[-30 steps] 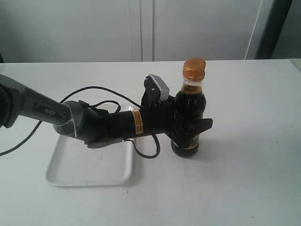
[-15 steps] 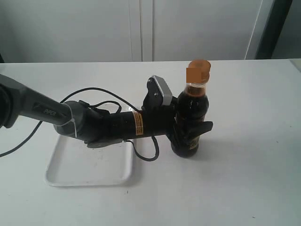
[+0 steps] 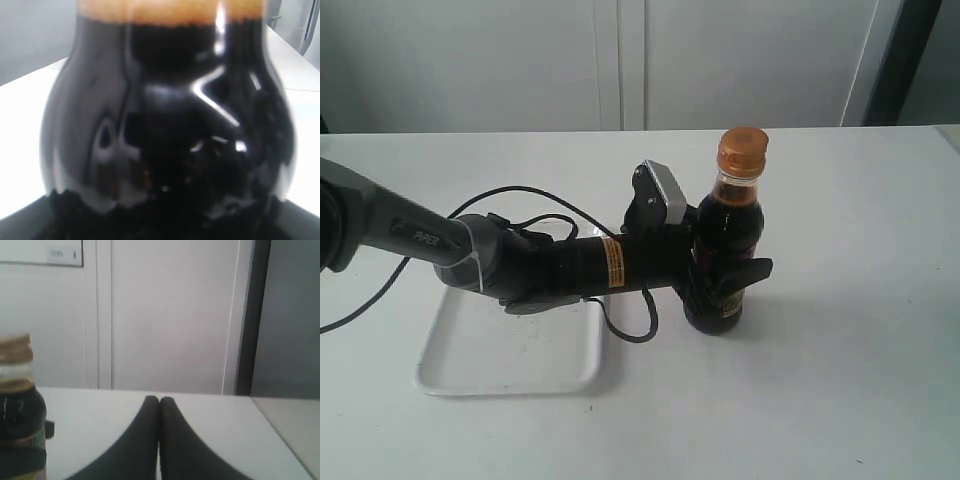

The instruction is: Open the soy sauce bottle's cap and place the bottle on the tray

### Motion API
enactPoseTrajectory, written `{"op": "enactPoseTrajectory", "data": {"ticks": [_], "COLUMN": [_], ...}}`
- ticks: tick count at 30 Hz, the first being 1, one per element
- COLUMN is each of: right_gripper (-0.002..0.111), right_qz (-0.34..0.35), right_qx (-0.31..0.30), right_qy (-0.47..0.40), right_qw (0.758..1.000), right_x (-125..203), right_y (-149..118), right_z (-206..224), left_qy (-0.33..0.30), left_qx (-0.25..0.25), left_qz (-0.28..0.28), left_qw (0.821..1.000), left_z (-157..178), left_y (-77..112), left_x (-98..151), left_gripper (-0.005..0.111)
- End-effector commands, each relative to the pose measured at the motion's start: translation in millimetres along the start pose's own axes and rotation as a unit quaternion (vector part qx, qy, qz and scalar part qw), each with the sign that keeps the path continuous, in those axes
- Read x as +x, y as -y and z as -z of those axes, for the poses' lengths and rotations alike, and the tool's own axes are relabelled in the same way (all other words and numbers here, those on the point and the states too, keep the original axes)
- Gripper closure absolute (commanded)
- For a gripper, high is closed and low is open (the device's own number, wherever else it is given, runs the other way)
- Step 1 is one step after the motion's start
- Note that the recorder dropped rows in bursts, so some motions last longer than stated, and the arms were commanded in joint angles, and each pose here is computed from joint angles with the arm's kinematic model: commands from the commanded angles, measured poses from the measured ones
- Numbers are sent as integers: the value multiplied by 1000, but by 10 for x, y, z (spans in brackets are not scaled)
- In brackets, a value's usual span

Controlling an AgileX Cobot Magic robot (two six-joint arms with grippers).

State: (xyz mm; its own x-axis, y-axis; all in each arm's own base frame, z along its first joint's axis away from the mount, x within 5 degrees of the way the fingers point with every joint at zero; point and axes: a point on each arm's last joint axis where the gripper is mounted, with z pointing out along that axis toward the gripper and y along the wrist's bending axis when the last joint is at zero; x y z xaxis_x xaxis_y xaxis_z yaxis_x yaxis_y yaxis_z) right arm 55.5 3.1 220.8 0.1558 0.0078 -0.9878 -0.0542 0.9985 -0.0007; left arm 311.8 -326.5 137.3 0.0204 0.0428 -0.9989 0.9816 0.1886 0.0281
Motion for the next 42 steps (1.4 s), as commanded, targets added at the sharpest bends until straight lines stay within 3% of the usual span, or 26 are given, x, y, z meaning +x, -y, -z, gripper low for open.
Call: {"op": "enactPoseTrajectory", "data": {"ticks": [1, 10, 19, 30, 36, 42], "right_gripper": [108, 108, 108, 108, 108, 108], "right_qz": [-89, -114, -39, 13, 81, 164], "right_qx": [-6, -16, -20, -38, -53, -91], "right_qy": [49, 108, 149, 146, 118, 73], "right_qw": [995, 987, 988, 988, 988, 980], "right_x": [-77, -287, -922, -1343, -1336, -1040], "right_y": [-2, -7, -24, -68, -107, -178], "right_z": [9, -8, -306, -953, -1368, -1709], "left_qy": [-5, -5, -5, -6, -6, -6], "left_qx": [11, 11, 11, 12, 12, 12], "left_qz": [-12, -6, 1, 6, 11, 12], "left_qw": [1000, 1000, 1000, 1000, 1000, 1000], "left_z": [-15, -15, -15, -15, -15, -15], "left_y": [31, 31, 31, 32, 32, 32], "left_x": [-11, -11, -11, -10, -10, -10], "left_gripper": [106, 106, 106, 106, 106, 106]}}
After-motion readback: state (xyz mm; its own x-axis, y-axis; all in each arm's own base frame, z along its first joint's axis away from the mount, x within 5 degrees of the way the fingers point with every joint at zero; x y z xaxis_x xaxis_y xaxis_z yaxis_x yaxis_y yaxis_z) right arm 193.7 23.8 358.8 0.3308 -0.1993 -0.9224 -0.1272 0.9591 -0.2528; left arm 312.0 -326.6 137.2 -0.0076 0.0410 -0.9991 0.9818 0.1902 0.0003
